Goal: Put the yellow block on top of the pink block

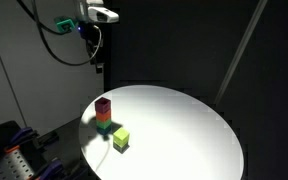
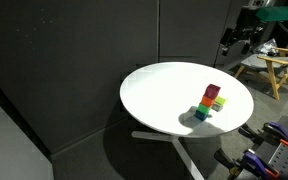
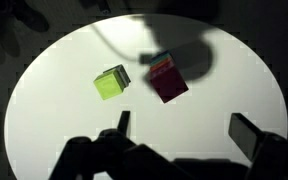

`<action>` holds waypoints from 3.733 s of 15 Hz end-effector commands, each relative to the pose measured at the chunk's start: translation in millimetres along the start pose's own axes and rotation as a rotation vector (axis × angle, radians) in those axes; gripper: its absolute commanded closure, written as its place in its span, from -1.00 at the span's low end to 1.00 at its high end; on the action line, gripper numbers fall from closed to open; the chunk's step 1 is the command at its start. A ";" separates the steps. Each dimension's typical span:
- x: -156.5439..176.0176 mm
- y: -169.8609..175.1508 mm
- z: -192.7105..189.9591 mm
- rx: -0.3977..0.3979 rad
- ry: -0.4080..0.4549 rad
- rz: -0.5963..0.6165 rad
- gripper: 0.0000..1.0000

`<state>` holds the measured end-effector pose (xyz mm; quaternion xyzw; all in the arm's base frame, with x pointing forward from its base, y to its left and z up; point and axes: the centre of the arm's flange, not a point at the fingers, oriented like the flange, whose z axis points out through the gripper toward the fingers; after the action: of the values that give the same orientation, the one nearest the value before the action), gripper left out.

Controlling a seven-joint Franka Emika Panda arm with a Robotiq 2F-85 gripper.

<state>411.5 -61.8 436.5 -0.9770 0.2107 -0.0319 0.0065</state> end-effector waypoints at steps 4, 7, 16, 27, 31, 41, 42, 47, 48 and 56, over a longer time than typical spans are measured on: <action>35.3 13.9 14.6 -0.002 -0.011 -0.042 -1.00; 42.3 26.9 28.2 -0.010 -0.025 -0.039 -1.00; 64.4 59.3 57.8 -0.019 0.038 -0.032 -1.00; 57.8 55.7 64.7 -0.011 0.025 -0.014 -1.00; 65.4 60.3 62.9 0.002 0.010 -0.004 -1.00; 89.0 89.6 68.2 -0.002 -0.064 0.017 -1.00; 92.8 93.1 69.6 -0.004 -0.058 0.013 -1.00; 103.3 99.5 83.7 -0.006 -0.054 -0.006 -1.00; 103.9 99.4 87.2 -0.004 -0.052 -0.011 -1.00; 110.3 100.0 130.7 0.008 -0.066 -0.055 -1.00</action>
<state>470.4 -189.8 322.7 -0.9792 0.2028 0.0023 0.0078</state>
